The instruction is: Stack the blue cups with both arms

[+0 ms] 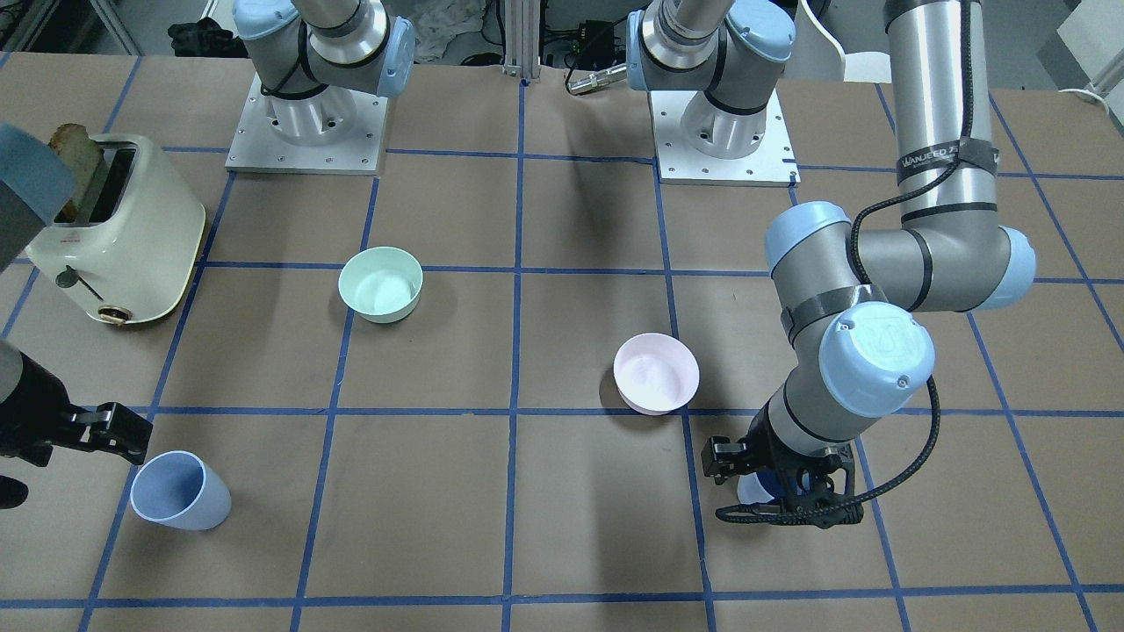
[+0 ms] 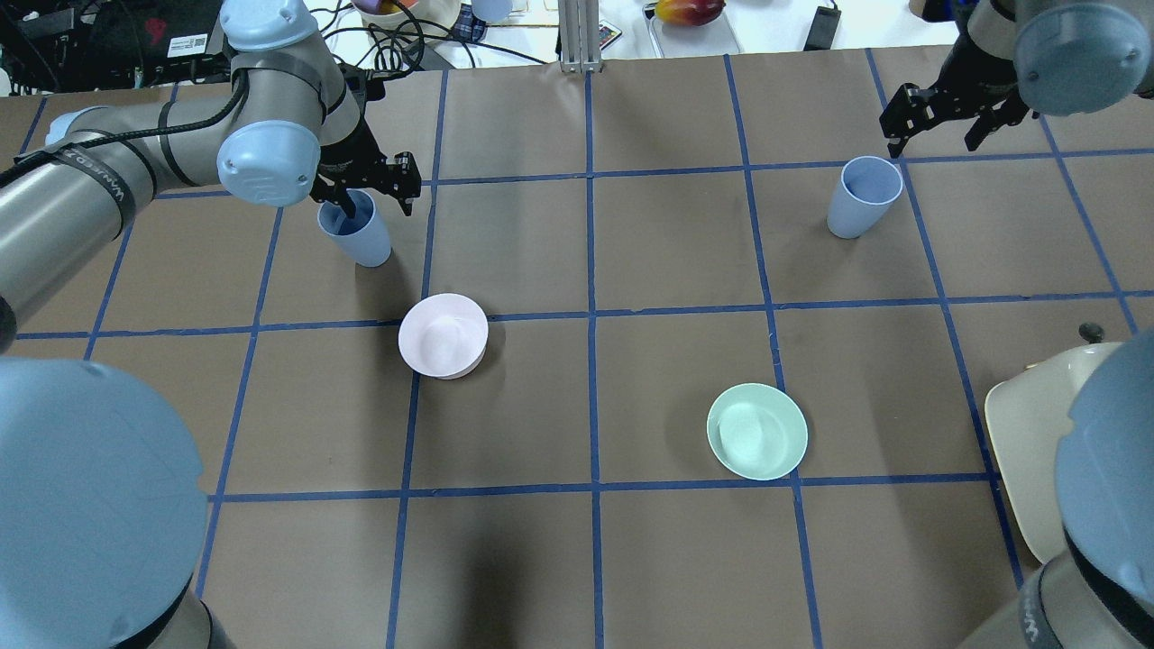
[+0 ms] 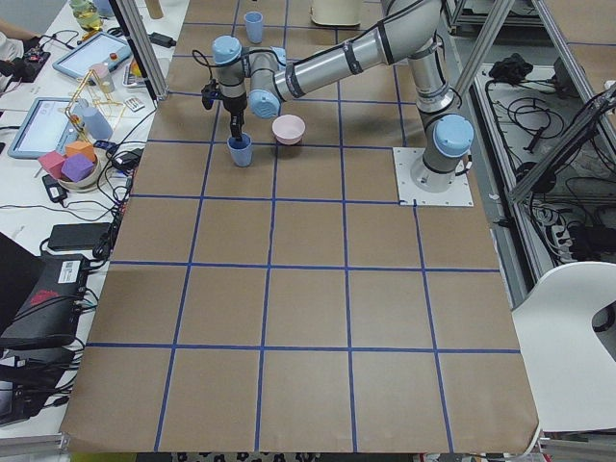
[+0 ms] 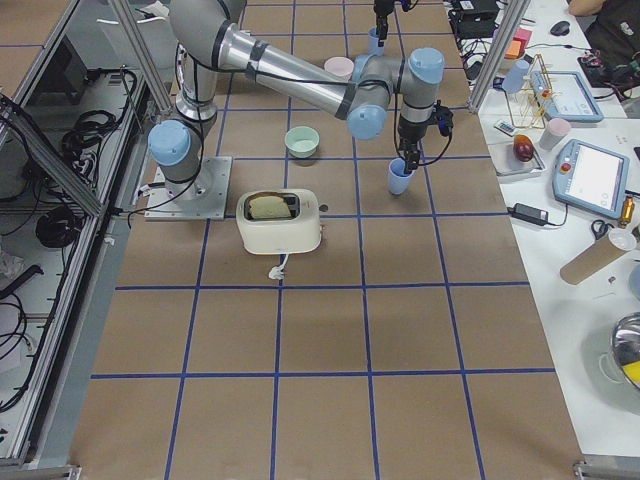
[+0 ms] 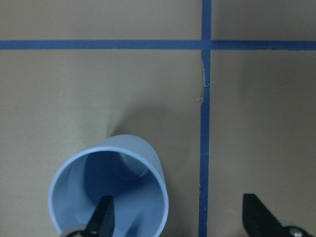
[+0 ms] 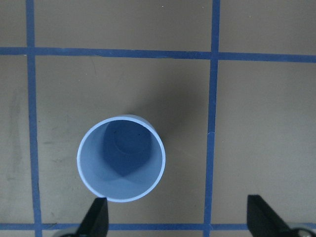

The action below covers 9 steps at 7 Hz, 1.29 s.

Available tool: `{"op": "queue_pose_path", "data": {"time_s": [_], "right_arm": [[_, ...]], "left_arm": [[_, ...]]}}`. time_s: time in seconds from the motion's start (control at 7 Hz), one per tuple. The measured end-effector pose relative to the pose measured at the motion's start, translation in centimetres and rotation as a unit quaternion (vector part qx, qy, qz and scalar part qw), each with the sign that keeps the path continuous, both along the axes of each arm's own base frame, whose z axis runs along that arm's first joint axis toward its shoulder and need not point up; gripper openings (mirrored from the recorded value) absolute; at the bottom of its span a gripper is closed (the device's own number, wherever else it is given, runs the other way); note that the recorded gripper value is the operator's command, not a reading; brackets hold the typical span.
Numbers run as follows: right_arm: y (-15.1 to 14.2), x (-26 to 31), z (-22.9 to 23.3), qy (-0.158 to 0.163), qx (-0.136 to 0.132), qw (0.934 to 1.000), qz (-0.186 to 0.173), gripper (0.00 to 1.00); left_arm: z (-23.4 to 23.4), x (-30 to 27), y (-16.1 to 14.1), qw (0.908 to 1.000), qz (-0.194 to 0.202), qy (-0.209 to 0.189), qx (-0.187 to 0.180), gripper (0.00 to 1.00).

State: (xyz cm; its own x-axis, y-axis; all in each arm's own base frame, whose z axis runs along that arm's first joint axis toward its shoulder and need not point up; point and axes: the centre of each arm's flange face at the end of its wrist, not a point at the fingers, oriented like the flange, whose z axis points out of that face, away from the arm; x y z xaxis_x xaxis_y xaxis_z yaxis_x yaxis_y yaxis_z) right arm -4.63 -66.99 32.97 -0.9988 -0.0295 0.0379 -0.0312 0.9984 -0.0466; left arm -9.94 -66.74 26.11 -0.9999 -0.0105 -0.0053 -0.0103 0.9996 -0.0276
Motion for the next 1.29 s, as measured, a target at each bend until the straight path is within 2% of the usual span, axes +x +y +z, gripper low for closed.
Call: {"op": "queue_pose_path", "data": {"time_s": [0.43, 0.71, 0.86, 1.14, 1.29], "right_arm": [[-1.5, -0.8, -4.1, -0.004, 0.009, 1.0000, -0.002, 1.00], [-1.7, -0.9, -5.9, -0.008, 0.022, 0.9997, -0.002, 1.00], [-1.6, -0.9, -6.7, -0.009, 0.030, 0.9995, -0.002, 0.93], [-1.4, -0.9, -7.8, -0.011, 0.044, 0.9990, -0.003, 0.18], [-1.3, -0.8, -8.1, -0.014, 0.054, 0.9985, -0.003, 0.02]], "left_arm": [[-0.1, 0.0, -0.1, 1.0000, 0.000, -0.003, 0.000, 0.00], [1.4, -2.4, 0.2, 0.9998, -0.012, -0.012, -0.013, 0.00], [2.6, -5.5, 0.5, 0.9994, -0.024, -0.012, -0.024, 0.00], [2.9, -12.6, 1.9, 0.9995, -0.010, -0.001, -0.031, 0.00], [3.0, -16.3, 3.2, 0.9994, -0.009, 0.005, -0.032, 0.00]]}}
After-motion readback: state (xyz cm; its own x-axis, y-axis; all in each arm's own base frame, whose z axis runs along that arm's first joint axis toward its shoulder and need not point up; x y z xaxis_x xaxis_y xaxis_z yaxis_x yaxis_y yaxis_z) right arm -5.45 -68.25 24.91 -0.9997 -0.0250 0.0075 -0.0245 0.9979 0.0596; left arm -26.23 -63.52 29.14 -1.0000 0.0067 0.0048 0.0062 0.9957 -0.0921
